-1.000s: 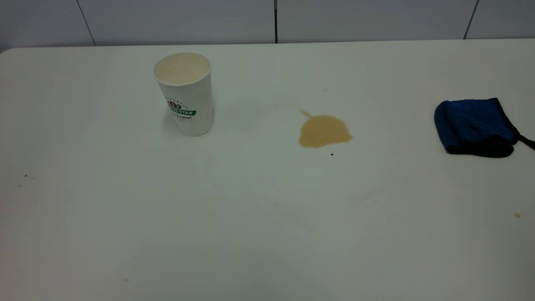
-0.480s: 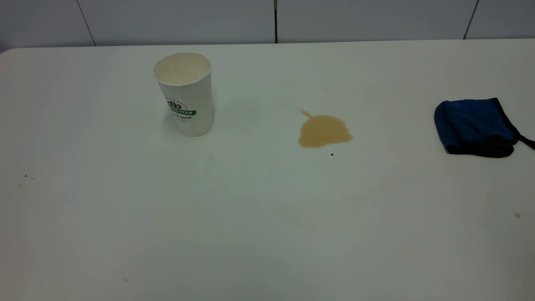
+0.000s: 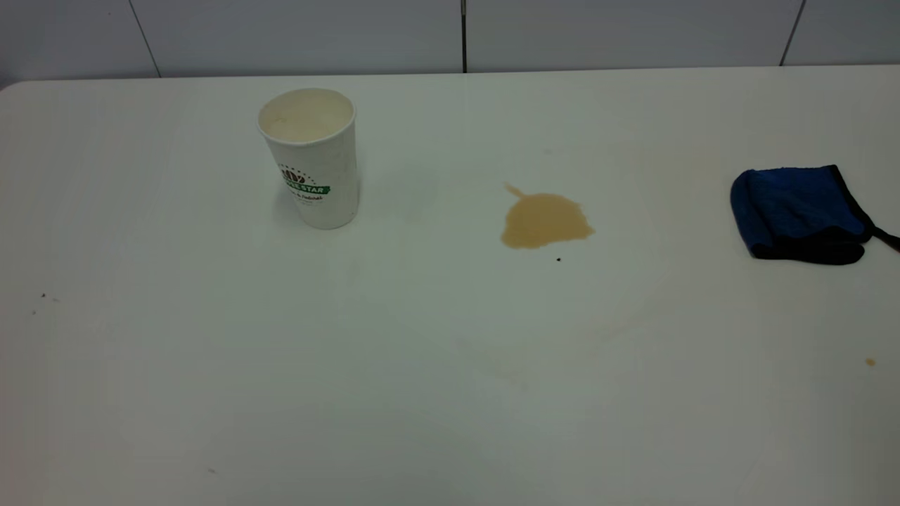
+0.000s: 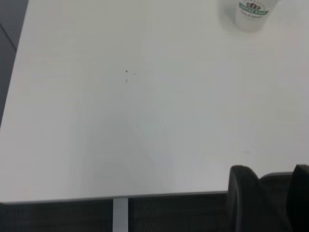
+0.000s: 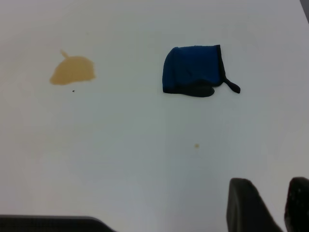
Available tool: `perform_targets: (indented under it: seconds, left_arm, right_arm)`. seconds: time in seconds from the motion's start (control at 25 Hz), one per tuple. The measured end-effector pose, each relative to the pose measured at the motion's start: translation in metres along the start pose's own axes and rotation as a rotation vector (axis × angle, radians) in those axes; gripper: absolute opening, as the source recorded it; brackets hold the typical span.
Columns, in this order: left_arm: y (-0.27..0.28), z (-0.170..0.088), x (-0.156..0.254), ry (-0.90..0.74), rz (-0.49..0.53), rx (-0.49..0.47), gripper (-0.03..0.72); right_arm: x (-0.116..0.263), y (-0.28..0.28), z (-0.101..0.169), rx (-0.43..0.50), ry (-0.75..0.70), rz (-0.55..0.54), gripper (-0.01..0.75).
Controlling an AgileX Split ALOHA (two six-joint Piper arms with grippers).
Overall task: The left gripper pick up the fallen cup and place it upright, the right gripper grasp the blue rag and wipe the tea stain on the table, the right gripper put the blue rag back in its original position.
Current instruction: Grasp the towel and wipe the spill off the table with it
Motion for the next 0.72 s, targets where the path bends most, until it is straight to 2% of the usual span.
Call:
perform_targets:
  seconds: [0.12,0.72]
  left_arm:
    - [-0.0032,-0.0004,0.0015,-0.025,0.006,0.032,0.239]
    - [-0.0037,0.0014,0.0019,-0.03,0.008,0.02,0.239]
  right_arm:
    - [0.0,0.0,0.0,0.0,0.0,0.0,0.238]
    - [0.0,0.0,0.0,0.0,0.0,0.0,0.238]
Point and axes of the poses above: a point on each arm's last joint axis where the gripper is mounted, y pointing back along that axis away from the gripper, z along the wrist's bending axis when the last joint is at zero, x = y × z, the point moved 4 cm from there along -y, pointing out along that axis toward the gripper, and after that the axes turned 2 degrees about y, right-handed, at the moved point
